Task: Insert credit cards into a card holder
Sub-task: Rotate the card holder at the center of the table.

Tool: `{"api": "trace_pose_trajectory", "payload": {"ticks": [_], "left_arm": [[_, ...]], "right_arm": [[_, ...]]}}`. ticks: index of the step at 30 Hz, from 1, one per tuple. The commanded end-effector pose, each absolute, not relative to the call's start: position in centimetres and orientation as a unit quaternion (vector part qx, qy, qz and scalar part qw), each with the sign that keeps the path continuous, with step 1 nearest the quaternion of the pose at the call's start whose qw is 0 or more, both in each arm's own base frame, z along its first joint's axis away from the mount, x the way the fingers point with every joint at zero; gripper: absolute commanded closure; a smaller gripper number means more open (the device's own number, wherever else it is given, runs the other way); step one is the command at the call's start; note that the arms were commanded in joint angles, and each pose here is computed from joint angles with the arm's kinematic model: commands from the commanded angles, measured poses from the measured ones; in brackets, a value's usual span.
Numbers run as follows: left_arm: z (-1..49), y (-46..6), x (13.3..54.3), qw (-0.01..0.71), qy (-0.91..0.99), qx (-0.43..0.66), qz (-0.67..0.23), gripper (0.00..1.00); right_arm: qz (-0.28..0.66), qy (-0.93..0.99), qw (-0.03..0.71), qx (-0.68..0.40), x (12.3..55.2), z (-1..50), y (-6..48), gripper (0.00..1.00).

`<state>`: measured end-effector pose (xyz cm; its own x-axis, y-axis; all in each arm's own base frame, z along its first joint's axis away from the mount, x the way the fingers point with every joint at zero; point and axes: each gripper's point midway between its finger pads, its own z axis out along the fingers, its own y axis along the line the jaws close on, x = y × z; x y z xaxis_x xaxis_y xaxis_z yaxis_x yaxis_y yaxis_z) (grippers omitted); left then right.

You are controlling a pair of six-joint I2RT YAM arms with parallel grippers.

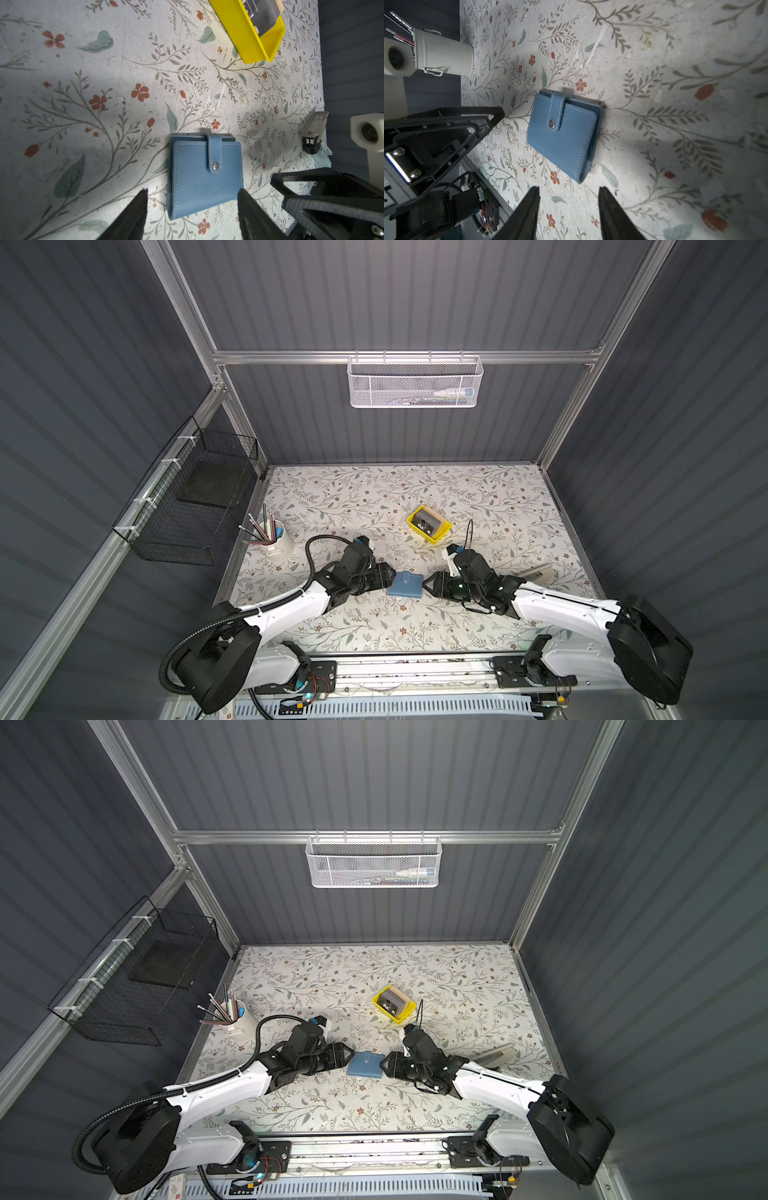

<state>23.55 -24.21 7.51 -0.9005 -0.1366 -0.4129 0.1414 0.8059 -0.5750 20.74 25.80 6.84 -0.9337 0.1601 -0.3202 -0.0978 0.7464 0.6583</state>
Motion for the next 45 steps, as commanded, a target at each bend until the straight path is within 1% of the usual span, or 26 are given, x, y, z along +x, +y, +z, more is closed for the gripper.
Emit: {"api": "trace_pose_trajectory", "payload": {"ticks": [1,12,18,22,37,40,43,45], "left_arm": [[6.3,-23.8,22.5,0.199,0.932,-0.005,-0.302,0.31],[5.8,-23.7,22.2,0.193,0.934,-0.008,-0.302,0.31],[5.1,-23.7,22.0,0.172,0.941,-0.012,-0.29,0.33],[4.7,-24.1,21.9,0.159,0.943,-0.012,-0.293,0.37],[4.2,-25.6,22.4,0.146,0.938,-0.009,-0.314,0.43],[3.9,-26.1,22.5,0.14,0.936,-0.007,-0.322,0.46],[4.0,-26.6,22.9,0.142,0.934,-0.007,-0.328,0.48],[4.2,-26.8,23.3,0.147,0.933,-0.005,-0.33,0.49]], "right_arm": [[0.364,0.914,0.175,0.028,20.6,6.3,26.1,0.53],[0.366,0.915,0.168,0.034,20.4,5.5,26.5,0.61],[0.368,0.915,0.163,0.037,20.4,5.3,26.7,0.66],[0.371,0.913,0.162,0.038,20.4,5.2,26.9,0.7],[0.372,0.915,0.147,0.045,20.5,3.5,27.8,0.78],[0.372,0.916,0.145,0.047,20.5,3.3,27.9,0.79],[0.369,0.917,0.144,0.048,20.5,3.0,27.9,0.83],[0.37,0.917,0.145,0.048,20.5,3.0,27.9,0.83]]}}
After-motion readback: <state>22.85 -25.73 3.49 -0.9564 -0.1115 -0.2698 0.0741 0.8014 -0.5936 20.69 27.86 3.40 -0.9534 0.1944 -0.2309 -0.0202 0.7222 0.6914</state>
